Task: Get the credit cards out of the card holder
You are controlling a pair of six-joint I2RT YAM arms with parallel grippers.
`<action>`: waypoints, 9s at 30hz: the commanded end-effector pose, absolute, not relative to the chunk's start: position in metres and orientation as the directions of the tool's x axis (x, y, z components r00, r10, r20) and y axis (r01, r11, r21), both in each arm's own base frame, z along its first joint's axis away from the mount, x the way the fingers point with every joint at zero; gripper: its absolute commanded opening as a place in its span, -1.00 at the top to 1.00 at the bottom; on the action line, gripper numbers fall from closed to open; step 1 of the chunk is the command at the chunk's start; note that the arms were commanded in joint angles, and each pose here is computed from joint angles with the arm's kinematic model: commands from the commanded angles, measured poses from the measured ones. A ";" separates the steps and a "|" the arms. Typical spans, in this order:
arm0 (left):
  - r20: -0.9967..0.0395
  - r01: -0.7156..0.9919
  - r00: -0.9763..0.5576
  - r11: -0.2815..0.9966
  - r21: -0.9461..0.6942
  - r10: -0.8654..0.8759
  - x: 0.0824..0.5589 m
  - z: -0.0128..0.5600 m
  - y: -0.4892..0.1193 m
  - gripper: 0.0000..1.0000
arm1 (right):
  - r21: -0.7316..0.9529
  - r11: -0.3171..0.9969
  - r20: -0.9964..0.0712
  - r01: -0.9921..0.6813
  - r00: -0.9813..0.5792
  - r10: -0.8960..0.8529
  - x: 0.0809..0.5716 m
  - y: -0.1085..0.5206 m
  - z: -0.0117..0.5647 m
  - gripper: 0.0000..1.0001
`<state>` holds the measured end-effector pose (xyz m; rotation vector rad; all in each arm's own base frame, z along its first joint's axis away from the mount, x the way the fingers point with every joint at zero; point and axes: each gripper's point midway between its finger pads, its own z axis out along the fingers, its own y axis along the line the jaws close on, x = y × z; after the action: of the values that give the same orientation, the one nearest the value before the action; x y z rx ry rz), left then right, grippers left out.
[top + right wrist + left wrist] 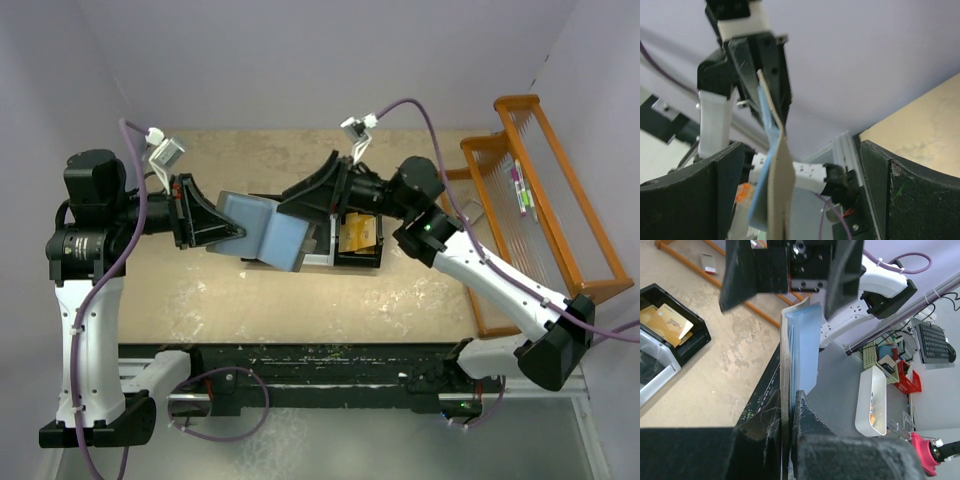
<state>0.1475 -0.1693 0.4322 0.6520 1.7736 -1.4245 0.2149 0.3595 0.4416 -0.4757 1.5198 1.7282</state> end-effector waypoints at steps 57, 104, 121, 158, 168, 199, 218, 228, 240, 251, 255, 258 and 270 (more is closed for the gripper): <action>-0.862 0.846 -0.507 0.207 -0.492 0.022 0.126 0.423 -0.168 0.39 | 0.595 -0.101 -0.791 -0.797 -0.603 0.102 0.157 0.378 0.418 1.00; -0.901 0.837 -0.403 0.461 -0.294 0.159 0.145 0.397 -0.145 0.58 | 0.616 -0.027 -0.785 -0.787 -0.617 0.066 0.167 0.379 0.401 1.00; -0.887 0.823 -0.448 0.438 -0.361 0.110 0.148 0.388 -0.150 0.70 | 0.605 0.000 -0.792 -0.796 -0.602 0.099 0.177 0.382 0.404 1.00; -0.845 0.800 -0.535 0.323 -0.506 0.001 0.142 0.395 -0.164 1.00 | 0.594 -0.126 -0.787 -0.795 -0.606 0.114 0.160 0.376 0.415 -1.00; -0.849 0.806 -0.529 0.316 -0.501 0.004 0.141 0.399 -0.164 1.00 | 0.572 0.073 -0.816 -0.817 -0.559 0.146 0.190 0.408 0.416 -0.76; -0.847 0.833 -0.531 0.197 -0.517 0.021 0.119 0.425 -0.169 0.40 | 0.551 -0.044 -0.817 -0.833 -0.549 0.177 0.157 0.381 0.404 1.00; -0.858 0.847 -0.511 0.210 -0.489 0.060 0.113 0.408 -0.166 0.52 | 0.542 -0.040 -0.820 -0.840 -0.538 0.195 0.155 0.375 0.409 1.00; -0.862 0.855 -0.503 0.187 -0.484 0.068 0.109 0.407 -0.167 0.63 | 0.533 -0.072 -0.819 -0.843 -0.536 0.206 0.150 0.369 0.412 1.00; -0.861 0.853 -0.507 0.169 -0.494 0.045 0.120 0.406 -0.168 0.87 | 0.528 -0.154 -0.805 -0.835 -0.550 0.222 0.146 0.360 0.416 1.00; -0.842 0.818 -0.540 0.238 -0.524 0.002 0.137 0.406 -0.168 1.00 | 0.514 -0.263 -0.795 -0.816 -0.569 0.212 0.134 0.361 0.422 -0.10; -0.854 0.817 -0.520 0.299 -0.494 0.010 0.142 0.409 -0.165 1.00 | 0.556 -0.189 -0.777 -0.809 -0.587 0.226 0.150 0.362 0.416 -0.73; -0.868 0.816 -0.497 0.350 -0.460 0.020 0.146 0.409 -0.161 1.00 | 0.600 -0.018 -0.774 -0.800 -0.586 0.241 0.178 0.367 0.402 -1.00; -0.879 0.778 -0.477 0.473 -0.414 0.015 0.166 0.400 -0.152 1.00 | 0.579 0.316 -0.813 -0.752 -0.501 0.297 0.215 0.391 0.387 -0.99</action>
<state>0.1603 -0.1511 0.3893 0.6551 1.8951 -1.1210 0.2038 0.3845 0.3843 -0.4579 1.6464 1.4785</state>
